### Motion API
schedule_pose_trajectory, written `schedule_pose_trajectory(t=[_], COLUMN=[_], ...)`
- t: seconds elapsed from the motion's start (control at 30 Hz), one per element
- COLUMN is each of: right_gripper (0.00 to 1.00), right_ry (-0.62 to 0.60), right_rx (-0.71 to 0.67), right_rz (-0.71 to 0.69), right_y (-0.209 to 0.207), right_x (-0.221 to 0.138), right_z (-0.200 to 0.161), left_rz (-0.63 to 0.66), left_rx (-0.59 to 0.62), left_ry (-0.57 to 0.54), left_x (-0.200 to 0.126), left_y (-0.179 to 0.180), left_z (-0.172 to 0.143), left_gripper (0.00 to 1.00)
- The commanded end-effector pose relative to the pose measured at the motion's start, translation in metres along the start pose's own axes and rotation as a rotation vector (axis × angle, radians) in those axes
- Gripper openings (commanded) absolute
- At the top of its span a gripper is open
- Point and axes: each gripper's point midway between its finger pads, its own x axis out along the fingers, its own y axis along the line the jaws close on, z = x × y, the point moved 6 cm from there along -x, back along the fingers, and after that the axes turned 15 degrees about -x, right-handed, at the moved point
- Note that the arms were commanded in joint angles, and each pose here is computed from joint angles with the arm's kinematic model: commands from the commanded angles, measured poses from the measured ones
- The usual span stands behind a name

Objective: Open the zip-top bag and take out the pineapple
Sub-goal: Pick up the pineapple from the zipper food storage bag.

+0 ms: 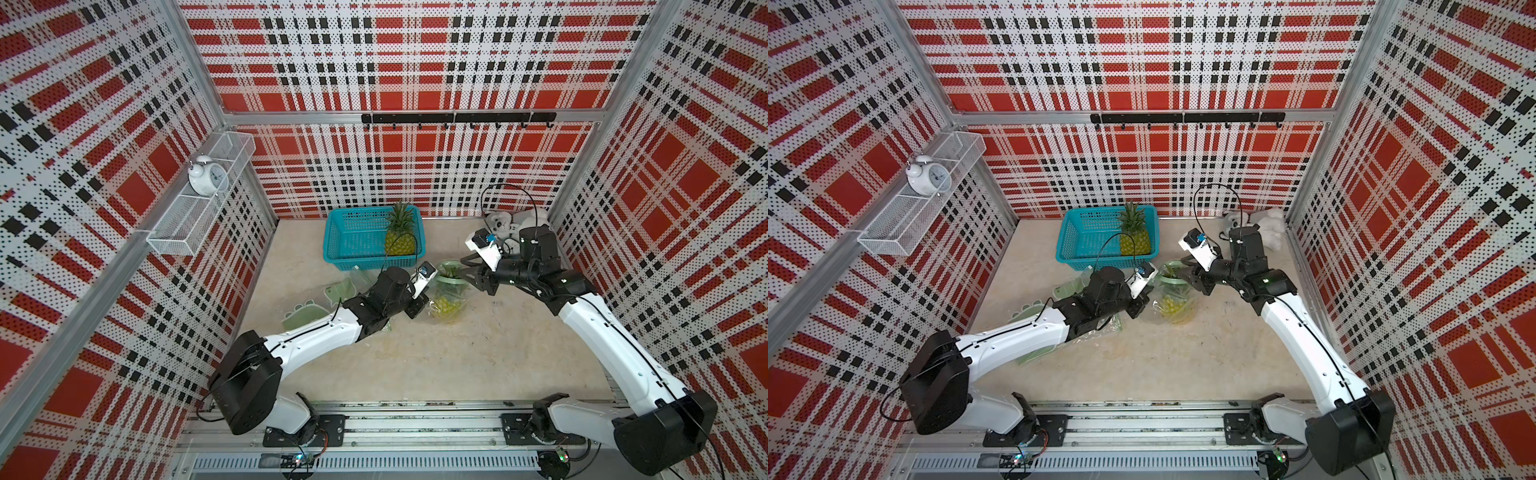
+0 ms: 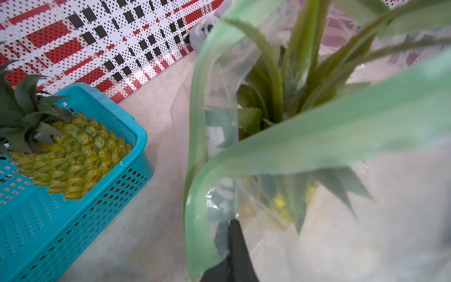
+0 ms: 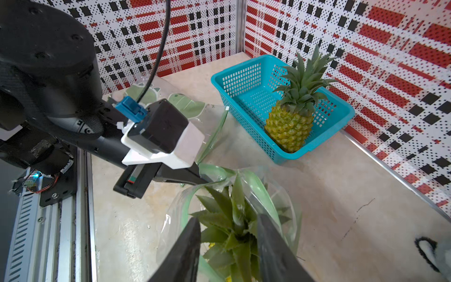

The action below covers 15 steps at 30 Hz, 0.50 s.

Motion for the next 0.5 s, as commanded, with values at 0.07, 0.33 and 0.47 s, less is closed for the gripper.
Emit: schedule_pose_trajectory(t=[0.07,0.33,0.47], right_gripper=[0.45,0.47,0.53], right_ry=[0.065,0.109,0.140], right_rx=[0.052,0.077,0.089], right_rz=[0.025,0.033,0.017], right_y=[0.005,0.007,0.007], right_x=[0.008,0.016,0.024], right_z=[-0.014,-0.027,-0.034], left_rz=[-0.006,-0.005,-0.011], left_rx=[0.021,0.024,0.024], left_ry=[-0.054,-0.061,-0.062], left_x=[-0.009,-0.010,-0.010], left_y=[-0.006,-0.006,-0.006], left_z=[0.021,0.023,0.024], left_gripper=[0.00,0.00,0.00])
